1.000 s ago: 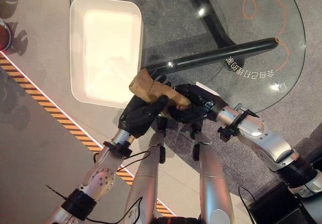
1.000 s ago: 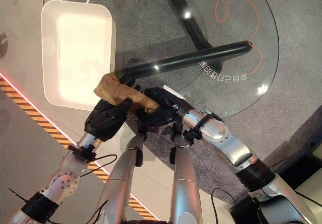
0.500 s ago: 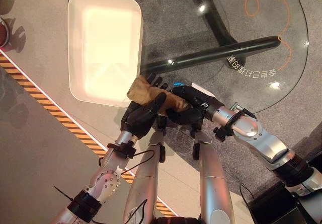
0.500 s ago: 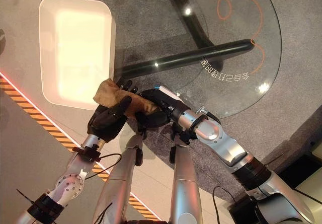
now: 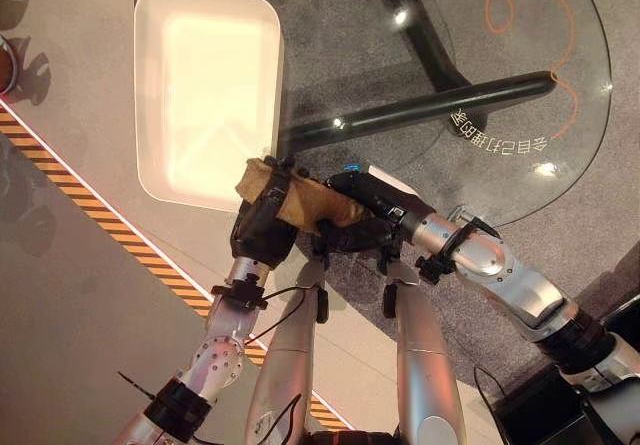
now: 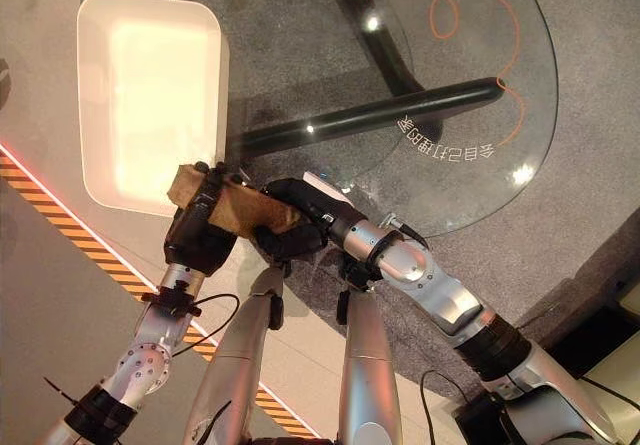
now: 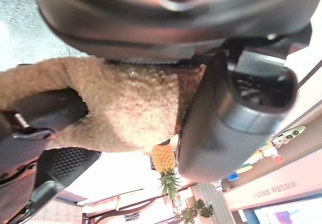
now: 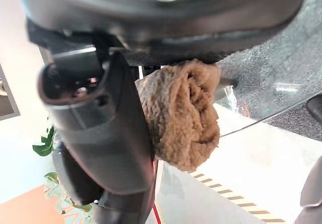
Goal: Wipe the table with a cloth and put it in the basket.
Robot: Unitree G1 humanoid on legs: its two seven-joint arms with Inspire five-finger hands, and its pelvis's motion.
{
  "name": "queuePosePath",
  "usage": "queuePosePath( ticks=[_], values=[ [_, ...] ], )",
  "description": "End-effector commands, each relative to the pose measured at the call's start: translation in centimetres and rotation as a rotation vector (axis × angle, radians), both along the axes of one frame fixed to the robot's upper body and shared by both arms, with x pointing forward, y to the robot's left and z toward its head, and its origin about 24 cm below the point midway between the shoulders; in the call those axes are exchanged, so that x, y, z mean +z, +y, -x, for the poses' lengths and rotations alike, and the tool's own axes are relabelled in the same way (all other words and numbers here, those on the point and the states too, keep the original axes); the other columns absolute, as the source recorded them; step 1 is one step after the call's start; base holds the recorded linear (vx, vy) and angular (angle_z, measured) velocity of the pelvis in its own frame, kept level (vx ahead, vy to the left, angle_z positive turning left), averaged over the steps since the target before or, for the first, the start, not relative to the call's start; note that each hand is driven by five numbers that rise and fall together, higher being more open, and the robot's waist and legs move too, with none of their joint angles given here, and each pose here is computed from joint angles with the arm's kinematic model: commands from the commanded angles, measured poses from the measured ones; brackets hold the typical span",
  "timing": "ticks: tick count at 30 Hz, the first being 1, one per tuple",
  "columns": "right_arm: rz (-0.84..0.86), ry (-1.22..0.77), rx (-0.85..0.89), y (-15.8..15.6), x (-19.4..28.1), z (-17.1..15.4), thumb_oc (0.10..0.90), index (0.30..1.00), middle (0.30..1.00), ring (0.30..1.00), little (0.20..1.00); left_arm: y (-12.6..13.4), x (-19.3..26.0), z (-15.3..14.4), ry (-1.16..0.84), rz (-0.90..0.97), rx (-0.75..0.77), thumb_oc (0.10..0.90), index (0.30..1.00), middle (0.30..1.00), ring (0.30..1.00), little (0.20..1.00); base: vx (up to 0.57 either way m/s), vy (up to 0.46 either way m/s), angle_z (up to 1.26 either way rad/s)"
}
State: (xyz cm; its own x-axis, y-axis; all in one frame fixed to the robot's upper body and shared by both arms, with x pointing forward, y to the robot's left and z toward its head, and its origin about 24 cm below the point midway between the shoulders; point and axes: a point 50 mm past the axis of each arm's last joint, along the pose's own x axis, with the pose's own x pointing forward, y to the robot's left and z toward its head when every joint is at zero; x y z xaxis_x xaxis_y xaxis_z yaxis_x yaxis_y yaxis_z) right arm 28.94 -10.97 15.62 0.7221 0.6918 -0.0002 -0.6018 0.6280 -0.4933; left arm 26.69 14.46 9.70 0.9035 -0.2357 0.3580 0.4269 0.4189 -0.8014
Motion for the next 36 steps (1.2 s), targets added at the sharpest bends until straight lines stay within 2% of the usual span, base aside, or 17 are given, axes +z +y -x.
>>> queuePosePath(
  ticks=[1, 18, 19, 20, 36],
  values=[
    [-0.019, -0.031, 0.168, 2.4, 0.5, 2.4, 0.1, 0.3, 0.3, 0.3, 0.2, -1.8, 6.8, 2.2, -0.437, 0.151, -0.147, 0.1, 0.3, 0.3, 0.3, 0.2, 0.0, 0.0, 0.0],
    [-0.048, -0.039, 0.117, 2.1, 0.6, 2.1, 0.1, 0.3, 0.3, 0.3, 0.2, -1.8, 6.6, 2.1, -0.439, 0.156, -0.147, 0.1, 0.3, 0.3, 0.3, 0.2, 0.0, 0.0, 0.0],
    [-0.063, -0.044, 0.093, 1.9, 0.7, 2.0, 0.432, 0.585, 0.585, 0.585, 0.532, -1.8, 6.6, 2.1, -0.438, 0.156, -0.146, 0.1, 0.3, 0.3, 0.3, 0.2, 0.0, 0.0, 0.0],
    [-0.073, -0.067, 0.06, 1.7, 0.8, 1.7, 0.8, 0.9, 0.9, 0.9, 0.9, -1.8, 6.6, 2.1, -0.439, 0.158, -0.144, 0.1, 0.3, 0.3, 0.3, 0.2, 0.0, 0.0, 0.0],
    [-0.193, -0.203, -0.121, -1.5, 2.6, 1.6, 0.8, 0.9, 0.9, 0.9, 0.9, -0.6, 6.4, 2.2, -0.451, 0.161, -0.085, 0.1, 0.3, 0.3, 0.3, 0.2, 0.0, 0.0, 0.0]
  ],
)
